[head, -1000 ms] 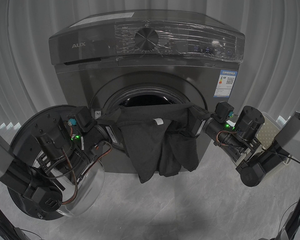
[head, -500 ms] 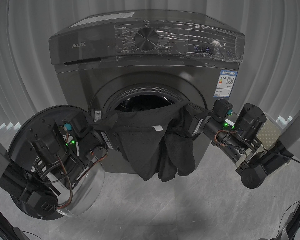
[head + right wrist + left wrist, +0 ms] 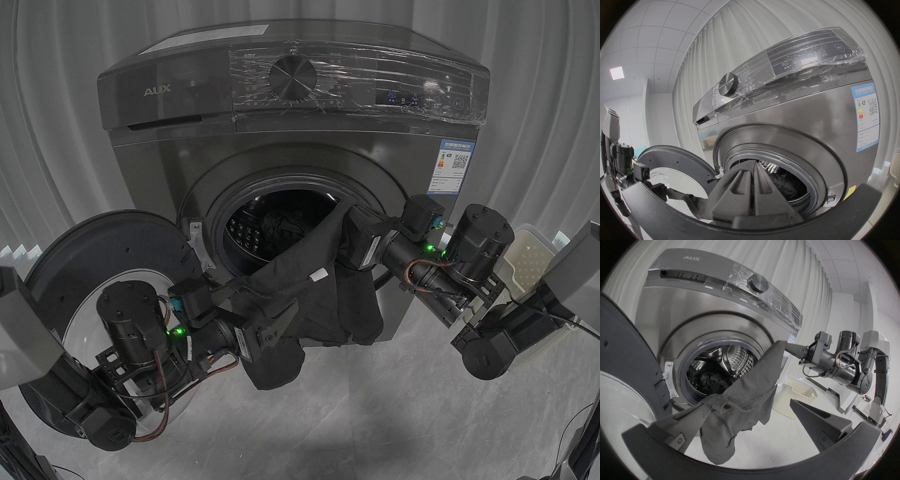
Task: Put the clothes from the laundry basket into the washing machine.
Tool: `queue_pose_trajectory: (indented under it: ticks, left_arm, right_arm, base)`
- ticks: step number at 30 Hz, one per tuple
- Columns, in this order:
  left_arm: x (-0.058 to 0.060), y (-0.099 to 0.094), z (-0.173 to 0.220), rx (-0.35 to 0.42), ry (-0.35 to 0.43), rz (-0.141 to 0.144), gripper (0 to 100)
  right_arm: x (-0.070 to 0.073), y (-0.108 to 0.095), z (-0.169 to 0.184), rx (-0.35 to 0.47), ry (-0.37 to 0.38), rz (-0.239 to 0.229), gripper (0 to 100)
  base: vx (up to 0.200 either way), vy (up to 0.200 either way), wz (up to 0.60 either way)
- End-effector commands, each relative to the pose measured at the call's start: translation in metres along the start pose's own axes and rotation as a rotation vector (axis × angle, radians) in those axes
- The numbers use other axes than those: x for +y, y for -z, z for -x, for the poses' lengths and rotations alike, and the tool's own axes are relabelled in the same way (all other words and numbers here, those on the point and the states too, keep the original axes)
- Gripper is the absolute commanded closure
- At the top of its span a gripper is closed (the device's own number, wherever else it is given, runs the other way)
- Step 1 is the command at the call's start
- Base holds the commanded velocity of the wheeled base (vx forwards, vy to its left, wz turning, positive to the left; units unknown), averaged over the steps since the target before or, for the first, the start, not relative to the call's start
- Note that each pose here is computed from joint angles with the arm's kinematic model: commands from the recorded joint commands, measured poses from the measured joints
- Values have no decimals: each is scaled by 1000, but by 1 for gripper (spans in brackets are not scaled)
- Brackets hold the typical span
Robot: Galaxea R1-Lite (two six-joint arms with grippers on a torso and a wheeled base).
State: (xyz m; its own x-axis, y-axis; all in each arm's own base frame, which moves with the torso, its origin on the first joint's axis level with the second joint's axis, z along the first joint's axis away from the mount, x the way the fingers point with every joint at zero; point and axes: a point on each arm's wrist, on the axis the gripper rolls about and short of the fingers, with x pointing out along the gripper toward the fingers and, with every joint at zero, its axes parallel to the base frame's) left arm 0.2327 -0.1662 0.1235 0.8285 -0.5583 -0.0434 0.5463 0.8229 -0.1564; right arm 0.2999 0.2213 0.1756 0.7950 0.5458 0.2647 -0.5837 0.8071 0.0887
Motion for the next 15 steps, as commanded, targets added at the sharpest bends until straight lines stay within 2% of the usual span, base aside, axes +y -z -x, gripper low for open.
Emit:
queue_pose_trajectory:
  ticks: [1, 6, 12, 15]
  left_arm:
    - [-4, 25, -19, 58, 5, -4, 0]
    - [-11, 41, -33, 78, 15, -25, 0]
    - [-11, 47, -64, 33, -21, -31, 0]
    - [-12, 56, -76, 41, -19, -35, 0]
  right_arm:
    - [3, 9, -3, 16, -6, -4, 100]
    - [4, 10, -7, 22, 15, -2, 100]
    - [8, 14, -8, 28, 17, -6, 100]
    - [14, 13, -11, 24, 14, -11, 100]
  base:
    - [0, 0, 0]
    - [0, 0, 0]
    - [0, 0, 0]
    - [0, 0, 0]
